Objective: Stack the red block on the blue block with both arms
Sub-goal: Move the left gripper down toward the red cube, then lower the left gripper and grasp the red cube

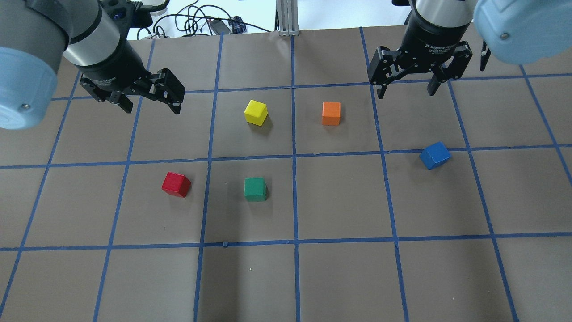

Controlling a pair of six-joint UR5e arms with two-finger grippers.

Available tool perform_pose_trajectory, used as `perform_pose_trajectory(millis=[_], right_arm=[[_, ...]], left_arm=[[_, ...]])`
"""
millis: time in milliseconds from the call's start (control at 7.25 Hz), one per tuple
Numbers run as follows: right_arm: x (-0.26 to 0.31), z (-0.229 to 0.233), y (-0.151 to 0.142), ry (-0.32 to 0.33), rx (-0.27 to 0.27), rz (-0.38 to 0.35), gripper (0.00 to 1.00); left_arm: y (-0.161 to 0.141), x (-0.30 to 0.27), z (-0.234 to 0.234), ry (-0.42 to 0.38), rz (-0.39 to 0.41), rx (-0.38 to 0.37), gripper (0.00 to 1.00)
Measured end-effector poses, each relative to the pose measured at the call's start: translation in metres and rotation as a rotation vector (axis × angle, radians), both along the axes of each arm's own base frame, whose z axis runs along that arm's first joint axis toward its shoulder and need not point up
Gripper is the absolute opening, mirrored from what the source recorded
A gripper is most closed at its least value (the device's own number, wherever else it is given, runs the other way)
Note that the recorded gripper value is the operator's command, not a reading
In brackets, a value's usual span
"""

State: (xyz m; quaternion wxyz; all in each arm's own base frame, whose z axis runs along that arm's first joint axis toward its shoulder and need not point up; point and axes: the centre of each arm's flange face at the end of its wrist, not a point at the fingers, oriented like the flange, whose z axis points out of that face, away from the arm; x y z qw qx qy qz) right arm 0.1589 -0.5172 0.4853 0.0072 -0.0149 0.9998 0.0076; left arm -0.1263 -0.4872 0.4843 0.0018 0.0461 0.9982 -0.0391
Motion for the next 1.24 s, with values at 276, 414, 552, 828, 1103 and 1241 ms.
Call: perform_pose_trajectory(millis=[276,414,552,828,1103,1241], right_arm=[[-0.001,-0.002,-0.001,0.002,0.003,-0.001,1.0],[-0.001,-0.004,-0.001,0.002,0.005,-0.001,1.0],[0.0,-0.005,-0.002,0.002,0.005,0.0,1.0],[0.0,-0.006,-0.002,0.005,0.005,0.0,1.0],[-0.001,-0.007,-0.002,0.007,0.006,-0.001,1.0],[0.0,-0.007,-0.002,0.006,0.008,-0.001,1.0]], left_arm=[[-0.005,0.005,-0.006,-0.029,-0.037,0.012,1.0],[-0.008,0.008,-0.011,-0.024,-0.095,0.022,1.0],[-0.012,0.014,-0.02,-0.024,-0.181,0.037,1.0],[-0.014,0.028,-0.058,-0.017,-0.298,0.101,1.0],[-0.006,0.047,-0.138,-0.013,-0.37,0.126,1.0],[-0.002,0.054,-0.177,-0.023,-0.393,0.106,1.0]])
